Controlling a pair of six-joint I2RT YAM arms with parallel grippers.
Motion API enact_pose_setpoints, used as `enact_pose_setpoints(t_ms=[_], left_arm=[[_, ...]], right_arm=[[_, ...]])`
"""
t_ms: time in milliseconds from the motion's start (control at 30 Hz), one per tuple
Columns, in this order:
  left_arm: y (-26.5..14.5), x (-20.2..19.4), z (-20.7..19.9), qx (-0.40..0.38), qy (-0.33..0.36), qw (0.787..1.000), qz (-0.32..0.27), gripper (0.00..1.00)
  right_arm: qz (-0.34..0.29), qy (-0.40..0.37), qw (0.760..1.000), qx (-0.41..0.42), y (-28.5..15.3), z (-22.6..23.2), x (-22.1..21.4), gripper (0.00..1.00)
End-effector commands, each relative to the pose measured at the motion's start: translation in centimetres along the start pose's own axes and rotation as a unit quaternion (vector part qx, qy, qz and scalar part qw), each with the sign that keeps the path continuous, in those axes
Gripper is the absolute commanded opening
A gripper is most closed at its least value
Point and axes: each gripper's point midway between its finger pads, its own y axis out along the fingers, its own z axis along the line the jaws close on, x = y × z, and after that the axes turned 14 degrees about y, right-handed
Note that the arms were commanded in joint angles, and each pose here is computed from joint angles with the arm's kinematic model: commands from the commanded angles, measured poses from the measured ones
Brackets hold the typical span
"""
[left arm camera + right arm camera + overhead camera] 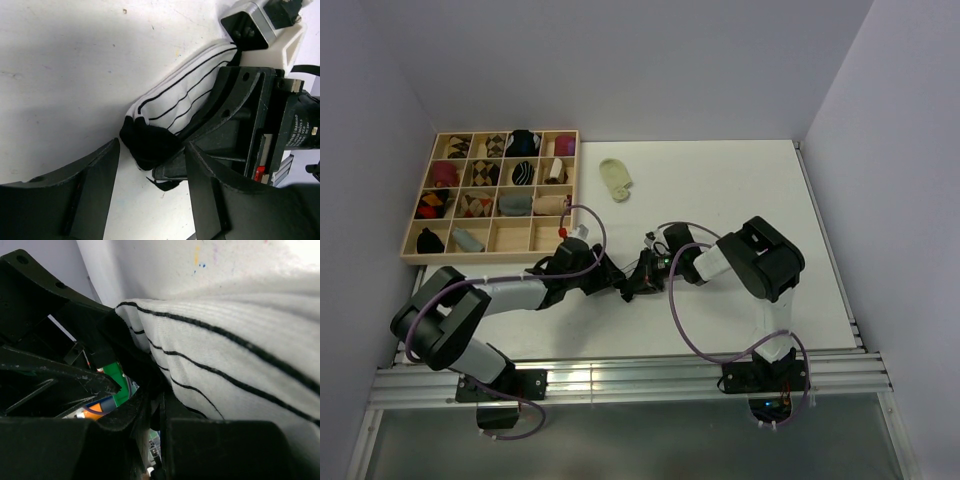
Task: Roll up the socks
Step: Roll the sock at the center of the board.
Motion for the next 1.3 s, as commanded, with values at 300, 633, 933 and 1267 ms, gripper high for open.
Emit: enact_pose_setpoints(t_ms=[300, 633, 933, 1267], left_arm=[[1.4, -1.5, 1.7, 0.028, 0.025, 0.999, 0.037, 0.28], [1.0, -0.5, 1.7, 0.065, 0.036, 0.996, 0.049, 0.01], [0.6, -0.1, 0.9, 0.078, 0.045, 0.992, 0.085, 0.01], [0.6, 0.4, 0.0, 0.079, 0.059, 0.989, 0.106, 0.01]], right_arm=[[-0.02, 0.005, 1.0, -0.013, 0.1, -1.0, 1.2, 0.0], [-0.109, -0.126, 0.983, -0.071, -2.9, 1.6, 1.8, 0.35], [-0.285, -0.378, 0.858, -0.201, -6.4, 5.3, 1.6, 0.45], [-0.301, -0.506, 0.77, -0.247, -3.3, 4.4, -1.3, 0.46]])
